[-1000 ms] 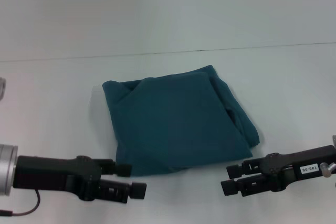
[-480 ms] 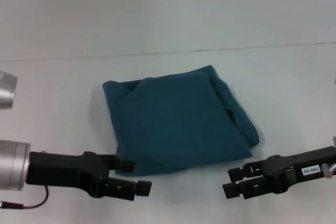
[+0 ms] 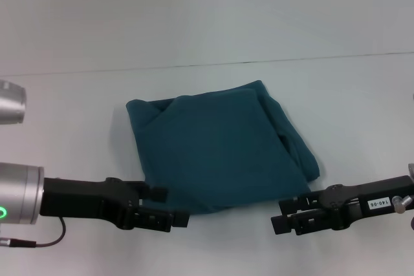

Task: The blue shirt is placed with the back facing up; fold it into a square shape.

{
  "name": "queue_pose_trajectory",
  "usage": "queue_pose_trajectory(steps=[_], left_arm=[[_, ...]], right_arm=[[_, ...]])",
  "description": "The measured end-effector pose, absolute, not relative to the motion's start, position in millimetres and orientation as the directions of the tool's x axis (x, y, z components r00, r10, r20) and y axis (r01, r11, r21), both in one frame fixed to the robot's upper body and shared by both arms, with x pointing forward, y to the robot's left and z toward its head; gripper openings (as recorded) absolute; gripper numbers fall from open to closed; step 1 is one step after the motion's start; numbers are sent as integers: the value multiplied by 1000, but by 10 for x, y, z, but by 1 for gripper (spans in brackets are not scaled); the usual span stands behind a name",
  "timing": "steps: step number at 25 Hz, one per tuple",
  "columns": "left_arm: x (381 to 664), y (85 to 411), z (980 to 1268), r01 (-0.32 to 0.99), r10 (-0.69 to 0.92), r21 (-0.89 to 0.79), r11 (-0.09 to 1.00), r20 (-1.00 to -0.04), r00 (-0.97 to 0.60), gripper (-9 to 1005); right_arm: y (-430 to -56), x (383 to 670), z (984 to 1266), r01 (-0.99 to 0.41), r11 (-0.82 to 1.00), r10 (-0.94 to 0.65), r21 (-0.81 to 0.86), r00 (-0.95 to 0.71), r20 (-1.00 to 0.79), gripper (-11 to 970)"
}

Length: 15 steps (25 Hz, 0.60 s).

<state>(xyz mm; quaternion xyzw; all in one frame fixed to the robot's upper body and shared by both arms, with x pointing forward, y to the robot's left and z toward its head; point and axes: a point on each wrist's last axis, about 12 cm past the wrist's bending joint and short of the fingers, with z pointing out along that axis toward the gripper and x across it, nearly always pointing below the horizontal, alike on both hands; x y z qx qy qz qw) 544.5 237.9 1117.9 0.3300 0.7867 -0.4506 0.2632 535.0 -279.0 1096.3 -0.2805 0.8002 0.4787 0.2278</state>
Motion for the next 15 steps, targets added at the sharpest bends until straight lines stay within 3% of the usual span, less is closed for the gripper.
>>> queue_pose_trajectory(steps=[15], left_arm=[[5450,2355,11176,765,297,-527,370,-713,-636,936]], right_arm=[[-2784,5369,10981,-670,382,-231,636,-736,-637,818]])
